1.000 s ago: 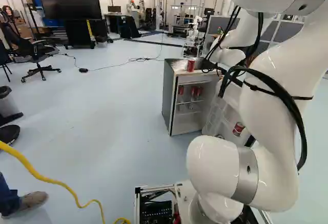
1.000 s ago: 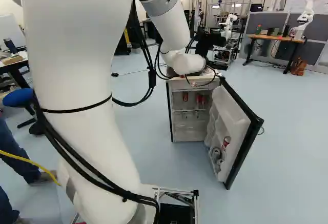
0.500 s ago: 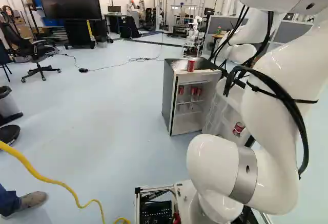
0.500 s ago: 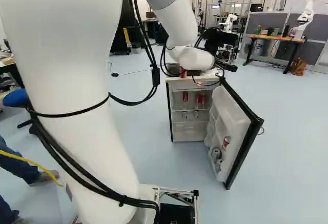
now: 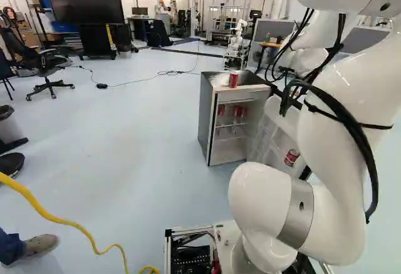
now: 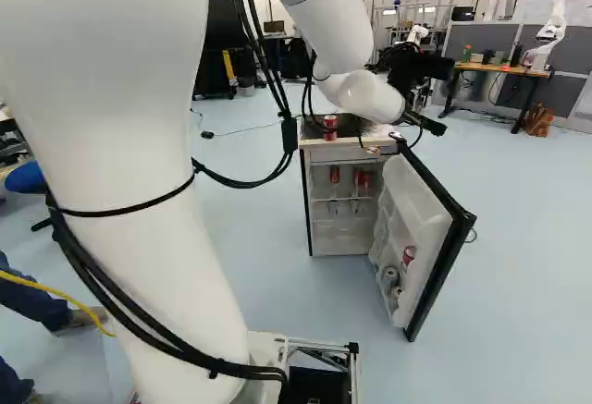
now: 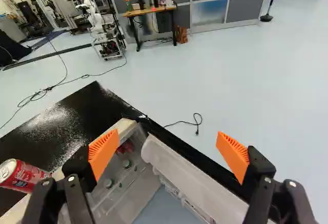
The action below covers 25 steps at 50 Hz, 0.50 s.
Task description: Grab a drink from the fridge
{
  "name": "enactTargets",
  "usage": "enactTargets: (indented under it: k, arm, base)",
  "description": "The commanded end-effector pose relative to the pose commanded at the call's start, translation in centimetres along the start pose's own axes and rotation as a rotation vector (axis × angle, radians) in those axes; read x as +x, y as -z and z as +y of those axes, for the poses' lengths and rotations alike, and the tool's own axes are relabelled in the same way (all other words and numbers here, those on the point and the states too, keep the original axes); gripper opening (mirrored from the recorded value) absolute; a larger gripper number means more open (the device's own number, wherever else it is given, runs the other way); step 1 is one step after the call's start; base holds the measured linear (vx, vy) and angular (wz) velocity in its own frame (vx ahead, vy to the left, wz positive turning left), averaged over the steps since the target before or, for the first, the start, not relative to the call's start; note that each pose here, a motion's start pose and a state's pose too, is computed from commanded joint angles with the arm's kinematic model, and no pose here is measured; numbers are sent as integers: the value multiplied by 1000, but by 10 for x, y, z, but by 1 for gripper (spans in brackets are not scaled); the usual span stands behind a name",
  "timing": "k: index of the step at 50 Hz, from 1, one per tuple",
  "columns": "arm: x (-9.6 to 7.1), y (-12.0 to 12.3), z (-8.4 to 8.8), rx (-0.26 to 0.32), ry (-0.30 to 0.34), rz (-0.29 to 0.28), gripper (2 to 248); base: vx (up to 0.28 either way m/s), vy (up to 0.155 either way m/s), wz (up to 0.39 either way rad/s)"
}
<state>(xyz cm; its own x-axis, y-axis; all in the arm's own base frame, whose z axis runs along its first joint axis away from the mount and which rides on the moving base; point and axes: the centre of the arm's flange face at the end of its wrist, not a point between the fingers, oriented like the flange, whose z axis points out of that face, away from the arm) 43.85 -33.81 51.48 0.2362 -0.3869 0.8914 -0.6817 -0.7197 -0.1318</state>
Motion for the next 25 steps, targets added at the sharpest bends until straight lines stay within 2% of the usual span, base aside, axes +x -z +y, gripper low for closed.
enactTargets:
  k: [25]
  arm:
    - [16, -4, 35, -62, -35, -116, 247]
  base:
    - [0, 0, 0]
